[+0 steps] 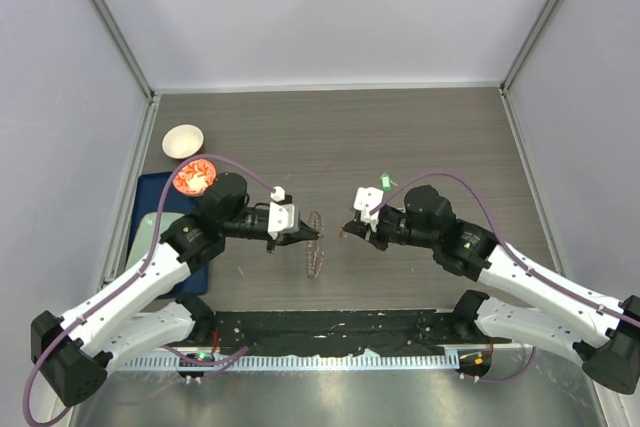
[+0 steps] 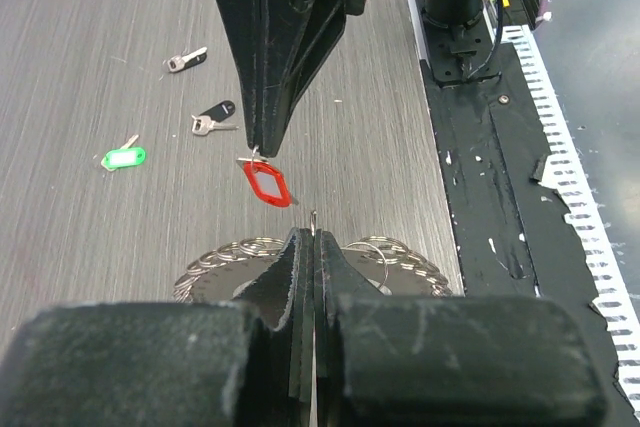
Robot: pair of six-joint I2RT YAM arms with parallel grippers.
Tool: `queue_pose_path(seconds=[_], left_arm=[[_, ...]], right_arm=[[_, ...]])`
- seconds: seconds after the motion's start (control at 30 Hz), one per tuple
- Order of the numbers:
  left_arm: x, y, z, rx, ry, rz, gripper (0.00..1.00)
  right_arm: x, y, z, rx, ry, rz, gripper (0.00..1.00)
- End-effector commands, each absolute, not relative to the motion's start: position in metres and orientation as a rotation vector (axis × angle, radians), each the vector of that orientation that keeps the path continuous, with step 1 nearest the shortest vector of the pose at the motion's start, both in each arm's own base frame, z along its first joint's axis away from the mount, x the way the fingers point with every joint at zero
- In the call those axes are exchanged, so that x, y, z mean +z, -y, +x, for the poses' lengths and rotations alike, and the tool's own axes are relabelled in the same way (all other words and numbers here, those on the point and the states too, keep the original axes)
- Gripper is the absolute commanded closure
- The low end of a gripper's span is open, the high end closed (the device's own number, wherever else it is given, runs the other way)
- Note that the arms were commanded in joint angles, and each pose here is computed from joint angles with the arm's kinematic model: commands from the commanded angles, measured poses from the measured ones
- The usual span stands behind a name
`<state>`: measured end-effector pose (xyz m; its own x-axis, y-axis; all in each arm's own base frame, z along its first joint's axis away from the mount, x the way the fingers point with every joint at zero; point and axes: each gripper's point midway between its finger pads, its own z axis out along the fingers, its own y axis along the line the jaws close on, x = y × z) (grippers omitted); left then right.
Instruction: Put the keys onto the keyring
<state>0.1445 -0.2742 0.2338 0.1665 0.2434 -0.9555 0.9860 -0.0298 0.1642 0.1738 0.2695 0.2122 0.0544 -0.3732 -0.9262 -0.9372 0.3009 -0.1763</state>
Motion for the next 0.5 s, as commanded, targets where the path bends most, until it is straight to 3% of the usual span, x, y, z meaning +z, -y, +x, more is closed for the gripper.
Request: queue_pose_path(seconds=[0.0, 0.47], left_arm=[[0.260, 0.275, 0.140, -0.953, -1.134, 1.470, 1.00], [0.255, 0.277, 0.142, -0.958, -1.145, 1.479, 1.00]], right_arm=[[0.234, -0.282, 0.167, 0.702, -1.380, -1.298, 0.99], [0.249, -0.293, 0.147, 0.783, -1.273, -1.378, 0.99]])
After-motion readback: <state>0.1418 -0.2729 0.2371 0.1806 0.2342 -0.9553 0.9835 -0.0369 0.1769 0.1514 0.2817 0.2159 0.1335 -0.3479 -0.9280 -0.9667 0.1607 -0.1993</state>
